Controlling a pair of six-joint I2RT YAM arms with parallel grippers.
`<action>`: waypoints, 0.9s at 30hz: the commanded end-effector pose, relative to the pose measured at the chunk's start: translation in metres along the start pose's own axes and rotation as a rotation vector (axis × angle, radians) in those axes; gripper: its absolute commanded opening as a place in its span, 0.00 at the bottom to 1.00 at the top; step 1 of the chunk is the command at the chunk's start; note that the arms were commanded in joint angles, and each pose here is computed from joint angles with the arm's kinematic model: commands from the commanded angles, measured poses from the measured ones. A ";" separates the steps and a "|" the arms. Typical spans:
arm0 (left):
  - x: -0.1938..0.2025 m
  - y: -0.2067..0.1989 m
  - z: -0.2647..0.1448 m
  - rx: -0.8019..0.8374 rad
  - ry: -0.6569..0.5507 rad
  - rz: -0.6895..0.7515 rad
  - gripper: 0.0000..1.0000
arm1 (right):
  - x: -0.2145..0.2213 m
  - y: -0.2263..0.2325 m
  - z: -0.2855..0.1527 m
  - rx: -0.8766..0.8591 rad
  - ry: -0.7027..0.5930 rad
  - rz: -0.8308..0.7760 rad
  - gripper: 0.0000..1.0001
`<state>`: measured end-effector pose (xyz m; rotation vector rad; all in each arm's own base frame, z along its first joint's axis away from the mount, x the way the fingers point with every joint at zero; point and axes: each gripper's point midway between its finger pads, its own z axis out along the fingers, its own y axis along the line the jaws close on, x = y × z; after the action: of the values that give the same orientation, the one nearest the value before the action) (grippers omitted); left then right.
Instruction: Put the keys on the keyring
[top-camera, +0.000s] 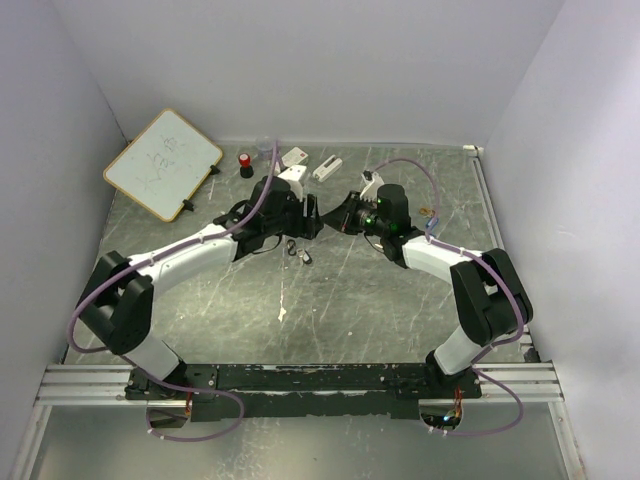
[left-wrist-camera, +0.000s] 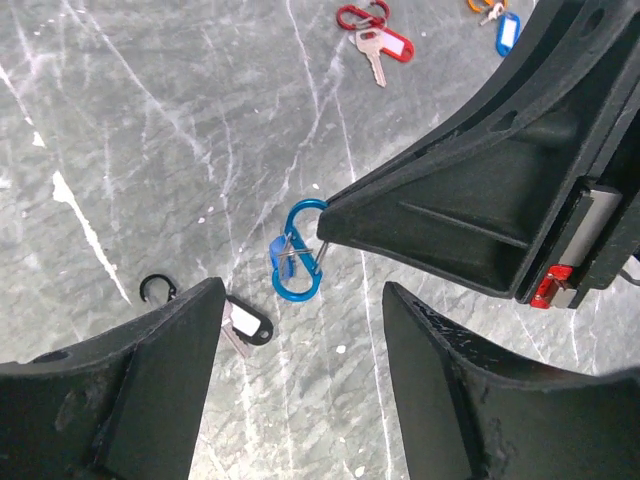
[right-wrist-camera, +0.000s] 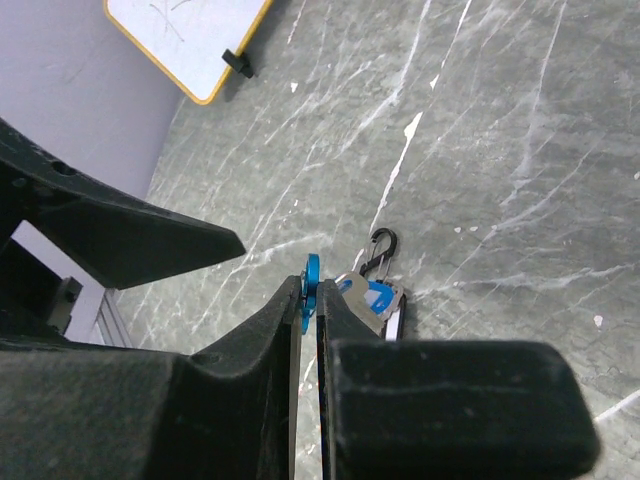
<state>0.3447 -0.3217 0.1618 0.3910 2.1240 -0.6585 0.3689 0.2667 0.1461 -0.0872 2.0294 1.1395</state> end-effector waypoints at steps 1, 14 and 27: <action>-0.026 0.003 -0.019 -0.048 -0.111 -0.022 0.74 | -0.007 0.000 -0.004 0.004 -0.029 -0.014 0.00; -0.030 0.024 -0.034 -0.161 -0.161 -0.060 0.75 | -0.041 -0.033 -0.033 0.277 -0.154 -0.145 0.00; -0.017 0.022 -0.021 -0.145 -0.112 -0.065 0.74 | -0.059 -0.102 -0.113 0.795 -0.238 -0.163 0.00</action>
<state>0.3508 -0.2859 0.1806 0.1987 2.0659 -0.5299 0.3914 0.1413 0.1630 0.1817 2.0049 0.3849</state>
